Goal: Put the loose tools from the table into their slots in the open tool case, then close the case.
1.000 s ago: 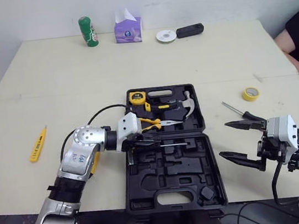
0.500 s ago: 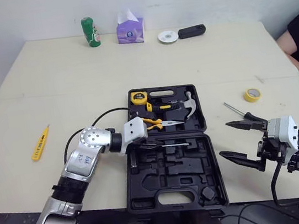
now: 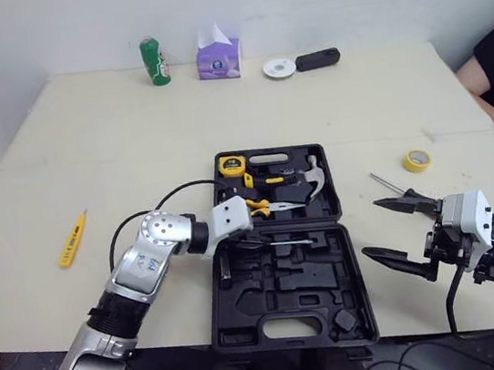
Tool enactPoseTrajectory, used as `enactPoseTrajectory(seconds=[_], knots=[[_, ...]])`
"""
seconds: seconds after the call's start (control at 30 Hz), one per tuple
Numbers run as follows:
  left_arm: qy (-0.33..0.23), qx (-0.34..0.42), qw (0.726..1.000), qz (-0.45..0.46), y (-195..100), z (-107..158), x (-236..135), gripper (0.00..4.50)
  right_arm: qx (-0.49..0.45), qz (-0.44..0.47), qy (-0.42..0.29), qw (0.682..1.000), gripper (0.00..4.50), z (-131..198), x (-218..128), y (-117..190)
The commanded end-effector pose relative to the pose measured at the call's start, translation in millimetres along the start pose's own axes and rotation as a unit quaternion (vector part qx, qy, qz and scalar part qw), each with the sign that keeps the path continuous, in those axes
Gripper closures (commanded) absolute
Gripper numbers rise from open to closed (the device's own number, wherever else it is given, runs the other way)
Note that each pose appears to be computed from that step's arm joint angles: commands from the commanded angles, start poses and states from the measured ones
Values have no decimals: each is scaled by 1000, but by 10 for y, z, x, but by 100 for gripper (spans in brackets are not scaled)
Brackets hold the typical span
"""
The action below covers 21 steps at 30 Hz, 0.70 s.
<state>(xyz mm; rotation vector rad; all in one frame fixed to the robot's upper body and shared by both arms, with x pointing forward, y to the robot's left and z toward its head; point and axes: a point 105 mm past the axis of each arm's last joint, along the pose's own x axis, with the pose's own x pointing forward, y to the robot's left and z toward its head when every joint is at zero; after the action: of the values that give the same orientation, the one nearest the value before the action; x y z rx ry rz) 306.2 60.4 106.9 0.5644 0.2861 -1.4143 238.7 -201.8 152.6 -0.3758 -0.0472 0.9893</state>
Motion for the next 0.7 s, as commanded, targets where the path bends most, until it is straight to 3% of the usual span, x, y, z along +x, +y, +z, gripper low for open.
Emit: enactPoseTrajectory(seconds=[0.03,0.27,0.33,0.43,0.53,0.63,0.7], knots=[[131,-70,989,-6,-155,-669,34,446,-14,-3,-9,1000,0,80,-28,-38],[83,-5,995,54,115,-379,-116,446,-16,-6,-11,1000,0,69,-20,-99],[27,20,998,47,129,-151,-202,446,-18,-7,-11,1000,0,73,-36,-121],[-122,63,990,42,125,366,-454,446,-25,-14,-6,1000,0,118,-128,-186],[-160,77,982,59,171,499,-764,446,-32,-21,5,999,0,164,-270,-263],[-132,63,983,112,266,308,-1160,359,-47,-44,24,998,0,172,-490,-392],[-123,41,980,150,305,146,-1392,267,-55,-70,28,996,0,144,-622,-472]])
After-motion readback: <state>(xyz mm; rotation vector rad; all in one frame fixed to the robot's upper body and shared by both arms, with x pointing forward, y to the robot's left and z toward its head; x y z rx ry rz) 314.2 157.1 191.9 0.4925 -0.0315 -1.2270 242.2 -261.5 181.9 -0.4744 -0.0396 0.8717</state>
